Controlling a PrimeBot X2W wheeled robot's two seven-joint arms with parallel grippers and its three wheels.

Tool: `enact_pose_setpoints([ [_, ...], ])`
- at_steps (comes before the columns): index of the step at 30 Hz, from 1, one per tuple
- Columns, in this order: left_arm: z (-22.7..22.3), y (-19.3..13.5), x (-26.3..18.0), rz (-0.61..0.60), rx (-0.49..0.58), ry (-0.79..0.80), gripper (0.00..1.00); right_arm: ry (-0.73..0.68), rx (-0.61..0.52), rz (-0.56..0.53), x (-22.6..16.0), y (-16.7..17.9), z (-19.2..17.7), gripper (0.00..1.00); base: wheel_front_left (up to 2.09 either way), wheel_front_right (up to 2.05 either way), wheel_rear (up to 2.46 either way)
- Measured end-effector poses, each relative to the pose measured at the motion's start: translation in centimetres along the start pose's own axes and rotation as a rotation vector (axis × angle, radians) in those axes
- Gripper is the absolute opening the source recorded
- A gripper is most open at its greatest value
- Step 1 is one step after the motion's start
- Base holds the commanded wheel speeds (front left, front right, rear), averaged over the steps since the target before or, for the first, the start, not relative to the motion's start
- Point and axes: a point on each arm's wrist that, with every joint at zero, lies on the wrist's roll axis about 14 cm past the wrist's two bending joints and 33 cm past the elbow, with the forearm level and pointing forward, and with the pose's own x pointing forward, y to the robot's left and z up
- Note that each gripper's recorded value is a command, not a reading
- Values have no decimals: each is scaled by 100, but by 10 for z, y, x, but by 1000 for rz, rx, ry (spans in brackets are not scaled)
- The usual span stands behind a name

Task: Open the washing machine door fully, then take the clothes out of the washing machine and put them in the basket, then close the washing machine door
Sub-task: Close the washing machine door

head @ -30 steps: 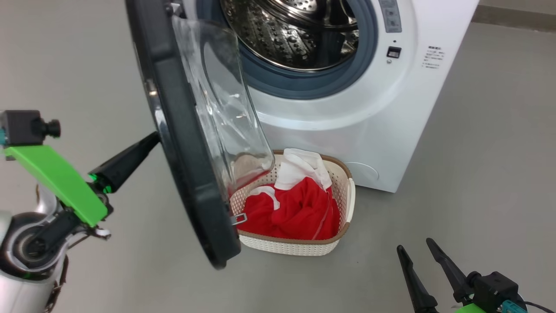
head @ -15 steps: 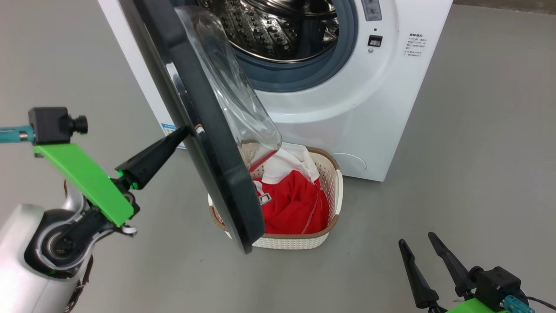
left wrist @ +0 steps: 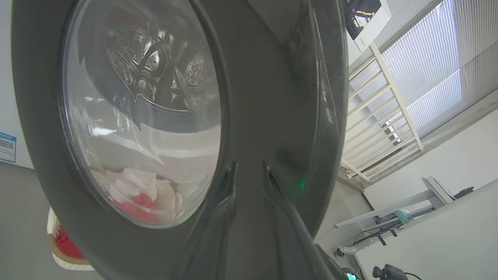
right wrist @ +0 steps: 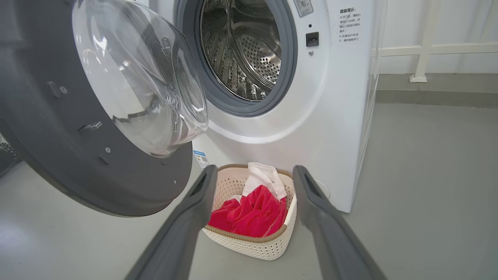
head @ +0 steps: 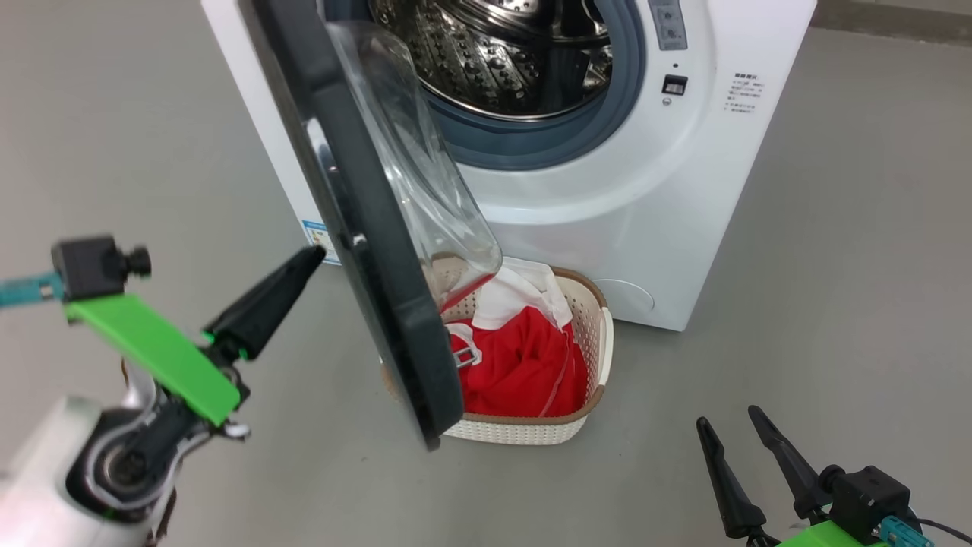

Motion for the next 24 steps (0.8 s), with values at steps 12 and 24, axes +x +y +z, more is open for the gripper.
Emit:
enact_pose_setpoints([
  [12,-16,70,-62,232,-108,-177,100,-6,-2,36,5,13,2,100,0,0,0],
  [24,-59,111,-105,412,-222,-257,100,12,0,64,11,20,-3,100,0,0,0],
])
